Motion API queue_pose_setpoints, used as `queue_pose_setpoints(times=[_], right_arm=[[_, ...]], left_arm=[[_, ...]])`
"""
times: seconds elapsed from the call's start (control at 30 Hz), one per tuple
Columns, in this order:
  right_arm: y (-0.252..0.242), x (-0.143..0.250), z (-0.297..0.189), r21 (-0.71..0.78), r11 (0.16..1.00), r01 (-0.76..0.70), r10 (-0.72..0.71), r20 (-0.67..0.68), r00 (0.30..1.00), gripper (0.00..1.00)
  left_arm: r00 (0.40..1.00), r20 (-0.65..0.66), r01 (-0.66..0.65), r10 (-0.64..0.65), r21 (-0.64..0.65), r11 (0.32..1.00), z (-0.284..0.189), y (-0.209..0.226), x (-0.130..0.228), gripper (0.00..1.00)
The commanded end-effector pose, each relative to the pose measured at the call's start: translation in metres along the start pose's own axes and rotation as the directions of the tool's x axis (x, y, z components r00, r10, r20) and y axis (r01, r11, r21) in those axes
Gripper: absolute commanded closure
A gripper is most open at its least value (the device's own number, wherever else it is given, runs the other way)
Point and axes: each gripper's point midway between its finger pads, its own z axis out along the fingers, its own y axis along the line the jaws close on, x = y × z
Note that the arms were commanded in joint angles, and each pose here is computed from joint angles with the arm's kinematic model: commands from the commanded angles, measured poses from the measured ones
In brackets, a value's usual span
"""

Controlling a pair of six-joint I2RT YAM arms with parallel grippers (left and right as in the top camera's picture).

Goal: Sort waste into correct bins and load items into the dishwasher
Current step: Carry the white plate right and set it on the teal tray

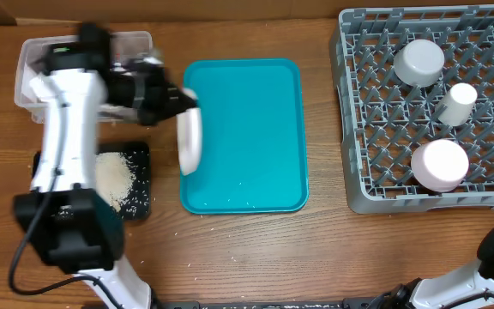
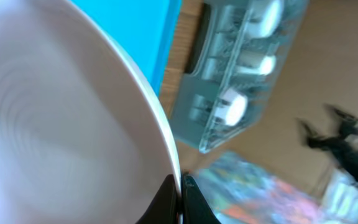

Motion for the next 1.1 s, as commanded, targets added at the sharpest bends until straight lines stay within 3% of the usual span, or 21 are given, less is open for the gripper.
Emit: queue_pose_setpoints(times=[0.0,0.1,0.27,0.4,0.63,0.83,0.87,0.93,0.97,1.0,1.07], right_arm=[[0.003,-0.002,-0.003,-0.004,1.000,0.003,-0.003,0.014,1.000,0.00],[0.003,-0.002,-0.003,-0.004,1.000,0.003,-0.003,0.014,1.000,0.00],[0.003,-0.002,-0.003,-0.004,1.000,0.003,-0.003,0.014,1.000,0.00],[0.003,-0.002,-0.003,-0.004,1.000,0.003,-0.003,0.014,1.000,0.00],[0.003,-0.002,-0.003,-0.004,1.000,0.003,-0.003,0.014,1.000,0.00],[0.003,-0.002,-0.003,-0.004,1.000,0.003,-0.003,0.014,1.000,0.00],[0.003,-0.002,-0.003,-0.004,1.000,0.003,-0.003,0.014,1.000,0.00],[0.003,-0.002,-0.003,-0.004,1.000,0.003,-0.003,0.014,1.000,0.00],[0.003,-0.002,-0.003,-0.004,1.000,0.003,-0.003,0.014,1.000,0.00],[0.003,-0.002,-0.003,-0.004,1.000,0.003,-0.003,0.014,1.000,0.00],[0.003,-0.002,-0.003,-0.004,1.000,0.003,-0.003,0.014,1.000,0.00]], left_arm=[[0.993,0.117,0.033,-0.005,-0.238,0.971,0.034,0.000,-0.004,0.96],[0.969,0.217,-0.029,0.120,-0.380,0.925,0.057,-0.006,-0.016,0.96],[0.845,0.333,-0.168,0.419,-0.578,0.799,0.097,-0.042,-0.019,0.96],[0.751,0.371,-0.196,0.546,-0.665,0.721,0.125,-0.057,-0.021,0.96],[0.777,0.302,-0.206,0.552,-0.707,0.677,0.185,-0.023,-0.033,0.96],[0.817,0.246,-0.196,0.521,-0.731,0.653,0.203,0.005,-0.036,0.96],[0.818,0.246,-0.196,0.520,-0.731,0.653,0.203,0.005,-0.036,0.93],[0.816,0.248,-0.196,0.522,-0.730,0.655,0.203,0.005,-0.036,0.69],[0.816,0.249,-0.196,0.522,-0.730,0.654,0.203,0.005,-0.036,0.62],[0.816,0.248,-0.195,0.521,-0.732,0.653,0.202,0.005,-0.037,0.57],[0.813,0.256,-0.192,0.523,-0.730,0.656,0.197,0.003,-0.040,0.59]])
